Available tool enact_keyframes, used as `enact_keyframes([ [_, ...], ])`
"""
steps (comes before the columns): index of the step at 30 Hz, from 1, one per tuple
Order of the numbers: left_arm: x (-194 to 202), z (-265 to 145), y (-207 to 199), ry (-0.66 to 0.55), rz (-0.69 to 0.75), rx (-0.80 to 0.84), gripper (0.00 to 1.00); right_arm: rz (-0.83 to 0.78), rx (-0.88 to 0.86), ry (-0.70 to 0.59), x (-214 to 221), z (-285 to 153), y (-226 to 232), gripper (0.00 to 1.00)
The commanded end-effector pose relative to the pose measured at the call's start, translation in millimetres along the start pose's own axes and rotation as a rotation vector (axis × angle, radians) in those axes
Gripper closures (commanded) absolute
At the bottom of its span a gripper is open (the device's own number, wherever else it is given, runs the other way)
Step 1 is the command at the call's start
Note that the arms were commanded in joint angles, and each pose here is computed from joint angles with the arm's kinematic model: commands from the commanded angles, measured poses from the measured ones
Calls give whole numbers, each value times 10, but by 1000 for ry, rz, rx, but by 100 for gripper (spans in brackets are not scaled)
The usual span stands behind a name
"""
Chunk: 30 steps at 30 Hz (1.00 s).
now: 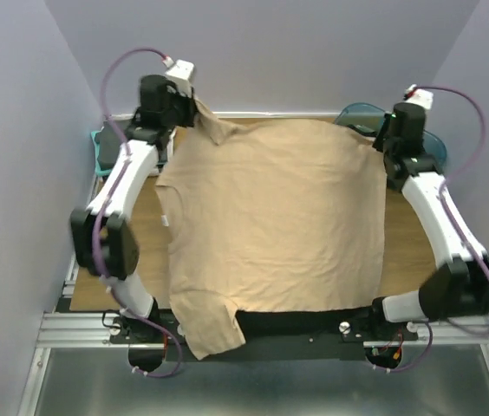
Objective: Fold and stack the t-shirts
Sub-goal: Flatten the tshirt out
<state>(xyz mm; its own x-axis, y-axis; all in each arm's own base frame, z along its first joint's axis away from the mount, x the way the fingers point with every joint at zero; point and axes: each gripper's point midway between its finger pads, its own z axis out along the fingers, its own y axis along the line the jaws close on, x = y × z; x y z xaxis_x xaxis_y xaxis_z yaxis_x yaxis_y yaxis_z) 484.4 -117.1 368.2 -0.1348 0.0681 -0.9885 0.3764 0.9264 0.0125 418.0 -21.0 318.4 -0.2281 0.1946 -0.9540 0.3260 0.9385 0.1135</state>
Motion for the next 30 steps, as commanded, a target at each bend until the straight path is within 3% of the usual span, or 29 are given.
enact_keyframes([
  [1, 688, 762, -19, 133, -36, 98, 54, -32, 20, 42, 371, 634, 109, 100],
  [2, 758, 983, -21, 145, -67, 119, 23, -57, 25, 110, 643, 871, 143, 95],
  [3, 765, 1052, -55, 144, -87, 142, 16, -58, 9, 130, 707, 954, 197, 83],
  [4, 730, 1099, -108, 133, -102, 171, 16, -55, -25, 131, 683, 1010, 286, 45],
  [6, 661, 1102, -204, 124, -119, 188, 16, -60, -53, 146, 728, 1067, 359, 12],
  [10, 846, 862, -232, 178, -171, 136, 15, -58, -128, 143, 678, 876, 430, 5],
  [11, 1137, 769, -243, 242, -194, 120, 15, -58, -138, 142, 674, 821, 427, 5],
  [12, 1118, 641, -255, 246, -215, 105, 15, -57, -153, 144, 678, 770, 436, 4],
  [17, 1764, 185, -291, 395, -288, 30, 15, -21, -286, 195, 756, 356, 580, 4],
  [20, 2193, -153, -316, 495, -314, -14, 12, 7, -384, 295, 1069, 135, 714, 4],
  [30, 2795, -792, -107, 632, -433, -199, 7, 46, -514, 537, 1976, -357, 966, 5],
])
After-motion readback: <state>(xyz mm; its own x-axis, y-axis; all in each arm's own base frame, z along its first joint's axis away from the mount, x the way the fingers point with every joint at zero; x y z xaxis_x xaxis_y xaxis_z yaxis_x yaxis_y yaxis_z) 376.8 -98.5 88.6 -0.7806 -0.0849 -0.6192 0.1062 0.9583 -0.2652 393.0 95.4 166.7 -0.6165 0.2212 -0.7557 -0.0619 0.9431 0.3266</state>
